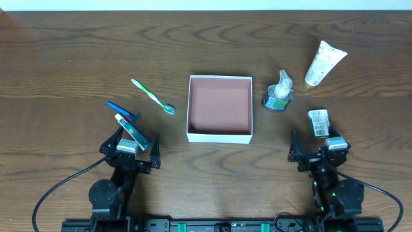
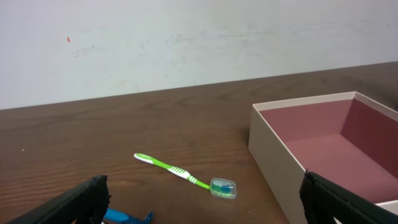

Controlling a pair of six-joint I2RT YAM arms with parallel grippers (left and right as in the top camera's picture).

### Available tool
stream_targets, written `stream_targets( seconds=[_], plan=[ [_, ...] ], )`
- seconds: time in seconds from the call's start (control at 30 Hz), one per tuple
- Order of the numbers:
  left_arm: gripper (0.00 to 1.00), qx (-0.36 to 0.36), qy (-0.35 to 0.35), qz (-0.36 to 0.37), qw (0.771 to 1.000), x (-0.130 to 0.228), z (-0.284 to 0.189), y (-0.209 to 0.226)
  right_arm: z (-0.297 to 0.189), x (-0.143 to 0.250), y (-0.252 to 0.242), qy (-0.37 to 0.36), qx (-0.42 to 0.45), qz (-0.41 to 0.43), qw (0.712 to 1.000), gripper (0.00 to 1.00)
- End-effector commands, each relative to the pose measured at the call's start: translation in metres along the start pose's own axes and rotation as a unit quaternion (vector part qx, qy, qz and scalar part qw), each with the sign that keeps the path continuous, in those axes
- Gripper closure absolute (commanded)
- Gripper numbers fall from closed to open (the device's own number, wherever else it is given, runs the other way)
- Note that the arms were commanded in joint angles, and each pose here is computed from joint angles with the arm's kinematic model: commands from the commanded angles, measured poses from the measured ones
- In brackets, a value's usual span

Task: Pack container
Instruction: 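Reach the right gripper to the foam soap bottle and grasp it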

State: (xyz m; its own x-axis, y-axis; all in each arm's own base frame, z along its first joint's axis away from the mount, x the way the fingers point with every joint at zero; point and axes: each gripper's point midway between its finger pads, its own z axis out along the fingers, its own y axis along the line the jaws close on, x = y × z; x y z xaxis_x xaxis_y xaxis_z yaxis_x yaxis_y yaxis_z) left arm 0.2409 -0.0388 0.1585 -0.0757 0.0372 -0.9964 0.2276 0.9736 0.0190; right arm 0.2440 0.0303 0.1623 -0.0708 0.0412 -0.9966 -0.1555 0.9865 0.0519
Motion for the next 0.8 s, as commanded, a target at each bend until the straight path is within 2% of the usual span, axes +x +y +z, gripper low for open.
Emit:
stream_targets(
  seconds=[0.0,0.1,0.17,0.33,0.43,0.57,0.77],
  plan=[
    [0.02,0.001,0.024,-0.006,1.000,0.016,0.001,0.000,-0.009,-0.045,0.017,-0.037,-0.044,0.001,0.998,0.01],
    [0.02,0.001,0.024,-0.006,1.000,0.016,0.001,0.000,-0.014,-0.085,0.019,-0.054,-0.045,-0.010,0.997,0.01],
    [0.02,0.001,0.024,-0.006,1.000,0.016,0.001,0.000,-0.013,-0.105,0.021,-0.040,-0.046,-0.013,0.998,0.01],
    [0.02,0.001,0.024,-0.006,1.000,0.016,0.001,0.000,0.012,-0.131,0.029,0.073,-0.072,-0.008,0.995,0.01],
    [0.02,0.001,0.024,-0.006,1.000,0.016,0.001,0.000,0.030,-0.134,0.034,0.168,-0.090,0.015,0.982,0.01],
    [0.02,0.001,0.024,-0.006,1.000,0.016,0.001,0.000,0.046,-0.136,0.040,0.290,-0.109,0.051,0.950,0.01],
    [0.02,0.001,0.024,-0.006,1.000,0.016,0.001,0.000,0.074,-0.120,0.047,0.369,-0.134,0.086,0.916,0.01]
  ],
)
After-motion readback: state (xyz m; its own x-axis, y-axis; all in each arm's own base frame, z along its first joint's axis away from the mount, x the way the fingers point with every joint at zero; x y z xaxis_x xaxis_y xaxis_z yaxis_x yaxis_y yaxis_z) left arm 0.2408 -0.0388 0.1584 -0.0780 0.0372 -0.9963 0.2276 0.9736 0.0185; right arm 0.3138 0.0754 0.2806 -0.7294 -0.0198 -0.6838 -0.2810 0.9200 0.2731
